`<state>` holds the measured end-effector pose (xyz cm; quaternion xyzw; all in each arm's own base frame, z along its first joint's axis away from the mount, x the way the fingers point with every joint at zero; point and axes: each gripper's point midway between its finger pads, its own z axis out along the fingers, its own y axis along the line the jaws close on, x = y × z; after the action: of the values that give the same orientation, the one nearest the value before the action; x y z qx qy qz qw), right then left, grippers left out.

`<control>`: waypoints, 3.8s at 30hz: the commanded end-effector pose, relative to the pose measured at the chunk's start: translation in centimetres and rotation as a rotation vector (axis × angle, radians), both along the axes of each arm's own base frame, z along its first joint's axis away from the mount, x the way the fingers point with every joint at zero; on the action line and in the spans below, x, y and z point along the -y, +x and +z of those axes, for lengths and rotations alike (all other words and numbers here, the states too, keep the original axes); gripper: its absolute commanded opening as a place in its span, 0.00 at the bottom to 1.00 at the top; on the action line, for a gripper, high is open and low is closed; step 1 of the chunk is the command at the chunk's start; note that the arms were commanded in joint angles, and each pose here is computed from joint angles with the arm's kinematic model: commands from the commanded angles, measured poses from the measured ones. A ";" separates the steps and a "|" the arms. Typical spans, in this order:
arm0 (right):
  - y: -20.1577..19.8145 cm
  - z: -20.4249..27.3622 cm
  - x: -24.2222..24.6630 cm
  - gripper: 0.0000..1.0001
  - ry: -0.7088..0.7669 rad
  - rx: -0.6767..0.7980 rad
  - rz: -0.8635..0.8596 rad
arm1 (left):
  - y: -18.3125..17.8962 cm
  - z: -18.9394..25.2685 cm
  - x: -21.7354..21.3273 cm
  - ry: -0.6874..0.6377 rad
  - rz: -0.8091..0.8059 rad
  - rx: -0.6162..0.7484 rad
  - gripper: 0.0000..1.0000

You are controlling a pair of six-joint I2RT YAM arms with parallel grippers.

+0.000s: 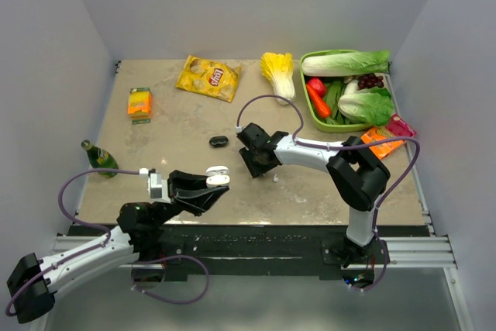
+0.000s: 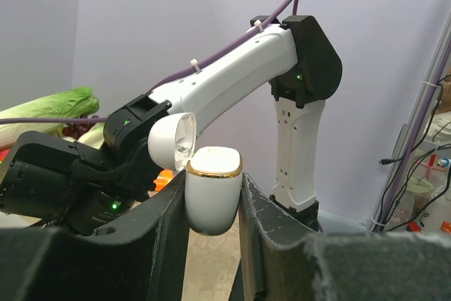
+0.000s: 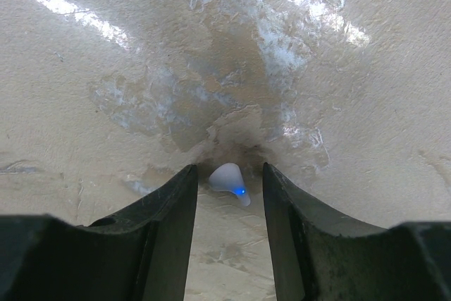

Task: Insert the wireless bluetooth earbuds into the charging case
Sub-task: Pick up the earbud from the center of the board, then place the earbud in the charging case.

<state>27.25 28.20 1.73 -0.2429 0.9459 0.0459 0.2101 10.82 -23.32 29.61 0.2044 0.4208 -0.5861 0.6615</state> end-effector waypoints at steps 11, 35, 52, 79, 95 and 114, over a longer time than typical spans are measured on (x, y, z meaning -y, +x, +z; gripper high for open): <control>-0.4 -0.2 0.2 0.45 0.000 -0.003 0.017 | -0.1 -9.8 0.1 0.147 -0.009 -0.116 0.00; -0.7 -0.4 0.3 0.39 -0.008 -0.010 0.029 | -0.1 -9.9 0.2 0.154 -0.011 -0.120 0.00; -1.4 -0.6 1.2 0.38 -0.020 -0.021 0.021 | -0.2 -10.0 0.2 0.153 -0.014 -0.123 0.00; -0.2 1.7 0.4 0.00 0.037 0.048 -0.013 | -0.1 -9.9 0.2 0.149 -0.009 -0.119 0.00; 2.5 13.3 -1.0 0.00 0.328 0.348 -0.096 | 0.7 -9.3 0.1 0.148 0.033 -0.108 0.00; -4.7 37.5 1.8 0.00 0.950 0.797 0.129 | 2.3 -1.3 0.5 -0.013 0.144 0.118 0.00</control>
<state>25.15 25.78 35.16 -0.1264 0.7197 0.3247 0.6005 14.26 -25.84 25.87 0.2143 0.4737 -0.5300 0.6700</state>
